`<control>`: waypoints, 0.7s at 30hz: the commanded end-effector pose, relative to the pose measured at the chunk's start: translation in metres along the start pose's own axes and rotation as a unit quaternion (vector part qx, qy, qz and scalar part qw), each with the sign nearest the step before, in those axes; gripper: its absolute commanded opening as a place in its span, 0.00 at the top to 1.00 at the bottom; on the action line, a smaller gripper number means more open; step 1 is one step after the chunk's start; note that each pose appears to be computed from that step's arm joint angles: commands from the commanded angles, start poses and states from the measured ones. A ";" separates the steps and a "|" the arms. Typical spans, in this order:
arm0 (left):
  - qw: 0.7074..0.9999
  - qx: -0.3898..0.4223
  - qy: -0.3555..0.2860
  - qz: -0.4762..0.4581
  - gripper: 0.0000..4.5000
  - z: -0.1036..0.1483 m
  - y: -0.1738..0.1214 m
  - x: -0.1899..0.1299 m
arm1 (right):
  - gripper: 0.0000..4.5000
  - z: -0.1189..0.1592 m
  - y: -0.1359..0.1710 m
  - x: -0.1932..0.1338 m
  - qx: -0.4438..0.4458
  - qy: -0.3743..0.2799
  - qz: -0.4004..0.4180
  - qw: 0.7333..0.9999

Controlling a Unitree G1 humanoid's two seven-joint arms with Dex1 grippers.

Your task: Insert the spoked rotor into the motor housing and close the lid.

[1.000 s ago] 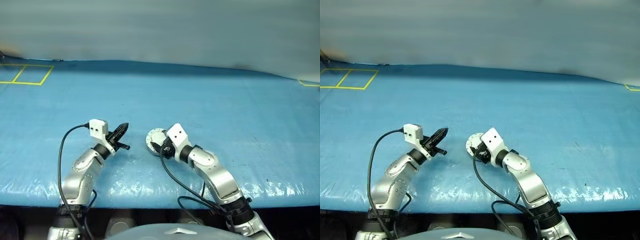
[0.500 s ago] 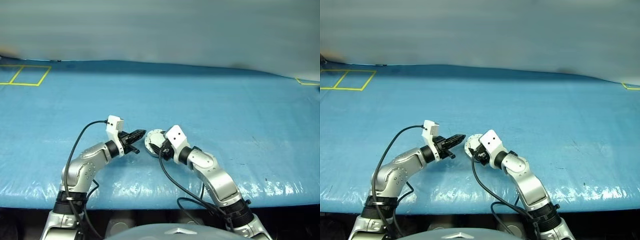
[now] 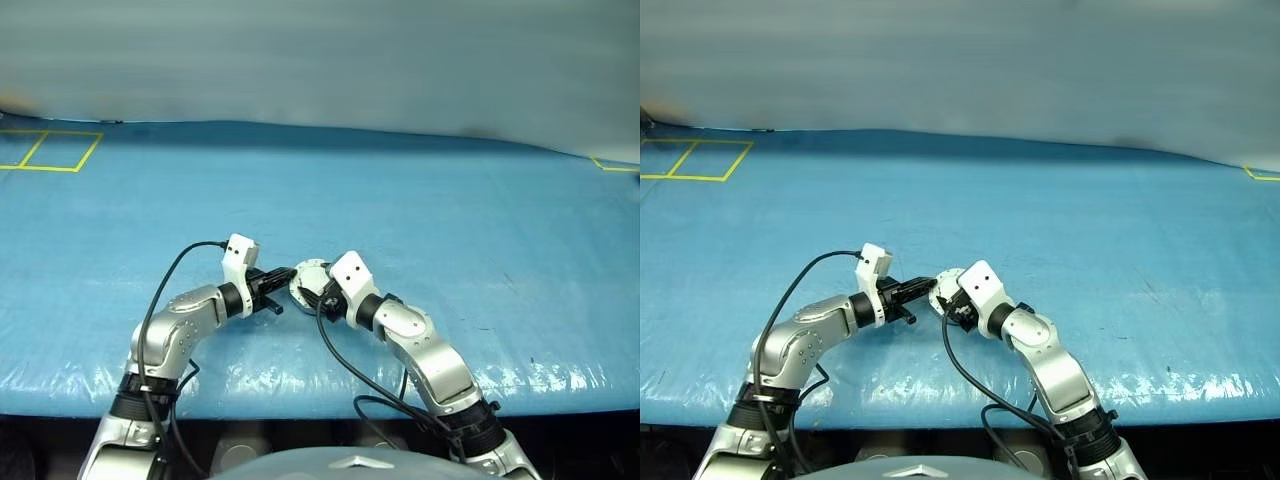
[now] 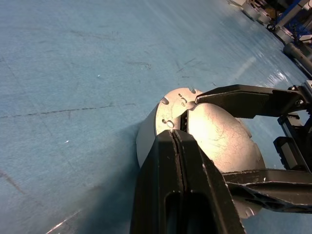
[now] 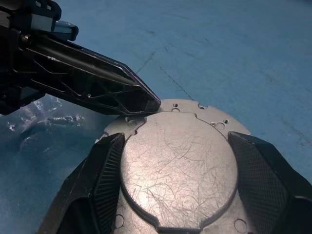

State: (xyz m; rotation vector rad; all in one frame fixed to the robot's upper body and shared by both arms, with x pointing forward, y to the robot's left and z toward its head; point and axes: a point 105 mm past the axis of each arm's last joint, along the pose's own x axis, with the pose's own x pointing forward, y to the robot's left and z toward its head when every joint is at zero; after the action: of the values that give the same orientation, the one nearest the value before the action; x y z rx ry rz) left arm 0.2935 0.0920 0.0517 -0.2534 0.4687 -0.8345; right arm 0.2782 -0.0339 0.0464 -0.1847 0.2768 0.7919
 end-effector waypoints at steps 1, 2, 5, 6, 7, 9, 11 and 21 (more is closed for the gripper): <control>0.999 0.021 0.032 -0.028 1.00 -0.009 -0.013 0.005 | 0.32 -0.046 0.024 0.001 0.051 0.081 0.037 0.995; 0.999 0.025 0.036 -0.030 1.00 -0.009 -0.014 0.005 | 0.32 -0.046 0.024 0.001 0.051 0.081 0.037 0.995; 0.998 0.030 0.041 -0.029 1.00 -0.010 -0.013 0.006 | 0.32 -0.046 0.024 0.000 0.059 0.079 0.035 0.994; 0.998 0.033 0.043 -0.025 1.00 -0.011 -0.012 0.006 | 0.25 -0.045 0.023 0.000 0.062 0.077 0.035 0.994; 0.998 0.033 0.044 -0.023 1.00 -0.011 -0.011 0.006 | 0.17 -0.044 0.023 -0.001 0.064 0.075 0.034 0.995; 0.998 0.034 0.044 -0.021 1.00 -0.011 -0.010 0.005 | 0.03 -0.042 0.020 -0.003 0.067 0.066 0.025 0.995; 0.998 0.036 0.044 -0.017 1.00 -0.012 -0.008 0.004 | 0.01 -0.040 0.016 -0.009 0.050 0.053 0.019 0.997; 0.998 0.047 0.039 -0.006 1.00 -0.010 -0.002 0.001 | 0.01 -0.004 -0.009 -0.053 0.148 -0.070 -0.019 0.986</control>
State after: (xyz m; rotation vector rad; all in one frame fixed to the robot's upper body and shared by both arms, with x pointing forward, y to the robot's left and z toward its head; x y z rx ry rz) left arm 0.2915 0.0867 0.0539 -0.1572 0.4553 -0.8906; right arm 0.2485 -0.0708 0.0539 0.0577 0.2444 0.7317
